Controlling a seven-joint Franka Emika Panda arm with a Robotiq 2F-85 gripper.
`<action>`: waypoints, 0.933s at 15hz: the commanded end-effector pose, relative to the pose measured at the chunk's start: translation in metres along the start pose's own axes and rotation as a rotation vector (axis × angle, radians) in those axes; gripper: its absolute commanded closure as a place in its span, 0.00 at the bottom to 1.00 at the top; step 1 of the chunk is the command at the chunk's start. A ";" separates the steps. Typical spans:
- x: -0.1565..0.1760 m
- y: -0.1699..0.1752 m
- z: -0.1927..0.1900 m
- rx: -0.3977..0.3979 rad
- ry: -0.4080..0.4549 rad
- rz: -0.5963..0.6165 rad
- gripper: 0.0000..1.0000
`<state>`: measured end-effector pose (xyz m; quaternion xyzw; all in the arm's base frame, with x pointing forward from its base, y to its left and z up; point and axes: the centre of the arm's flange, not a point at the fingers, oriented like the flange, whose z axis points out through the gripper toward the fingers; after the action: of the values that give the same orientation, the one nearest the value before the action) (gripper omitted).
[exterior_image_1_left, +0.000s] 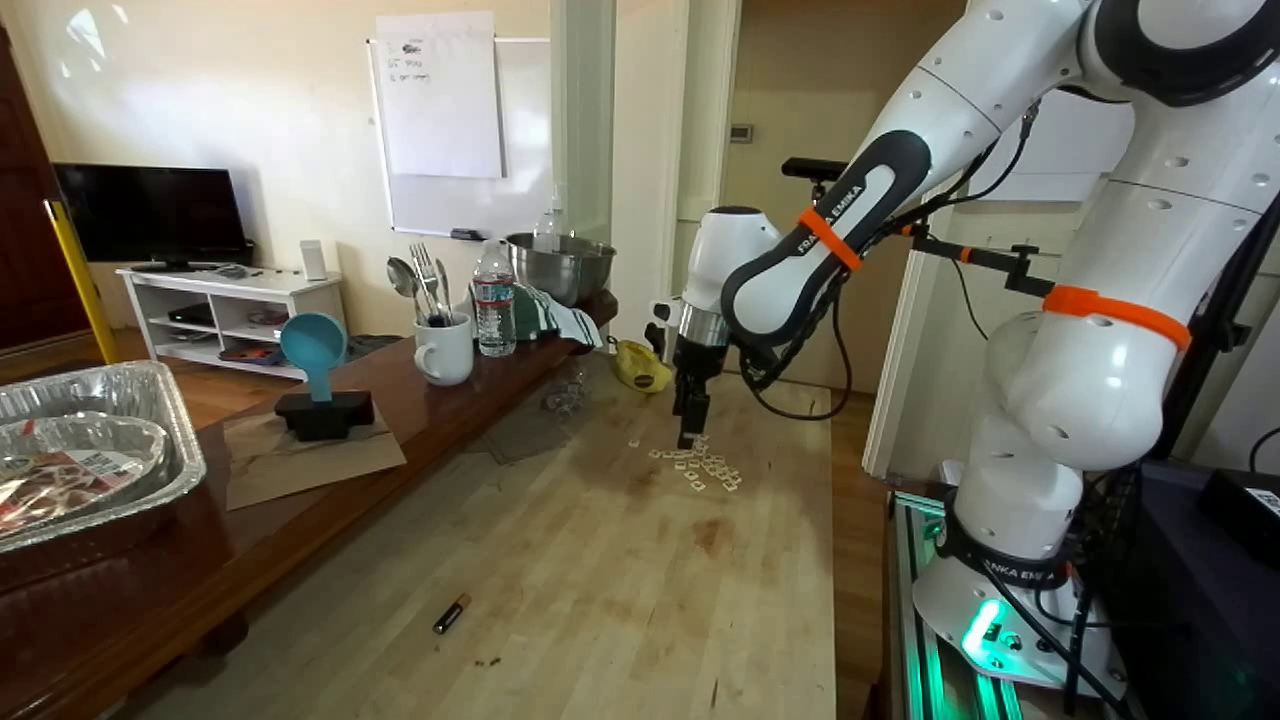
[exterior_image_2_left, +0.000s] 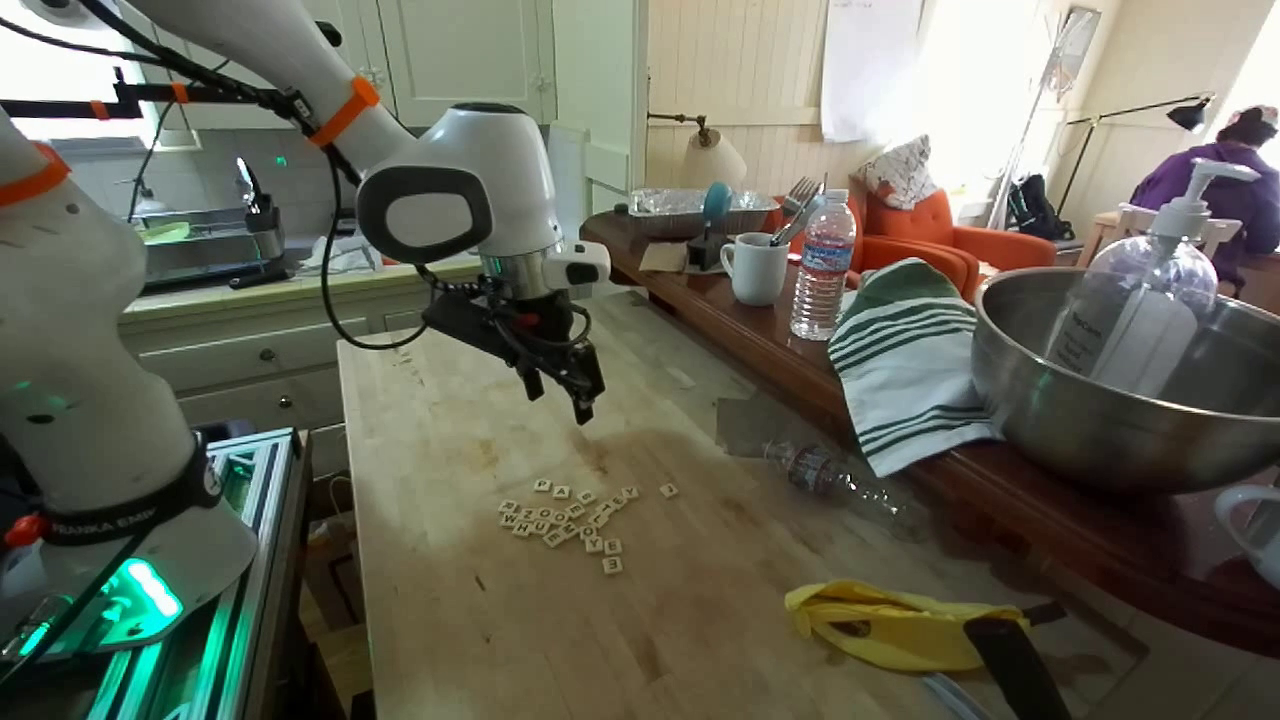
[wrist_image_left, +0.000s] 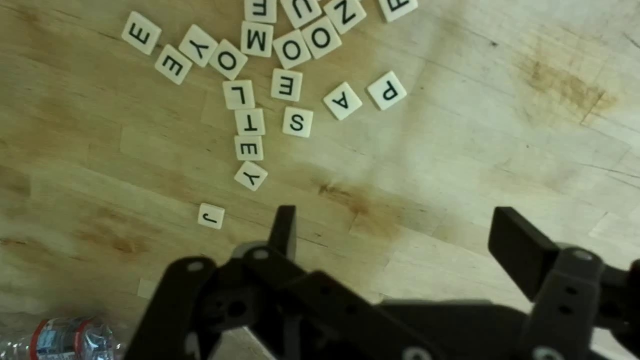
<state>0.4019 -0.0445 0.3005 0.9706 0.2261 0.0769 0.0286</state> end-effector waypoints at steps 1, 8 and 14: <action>0.001 -0.003 0.000 0.000 -0.001 0.000 0.00; 0.000 -0.011 0.015 0.036 -0.031 -0.006 0.34; -0.018 -0.009 0.036 0.059 -0.043 -0.091 0.82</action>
<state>0.3986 -0.0359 0.2773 0.9688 0.2421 0.0507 0.0136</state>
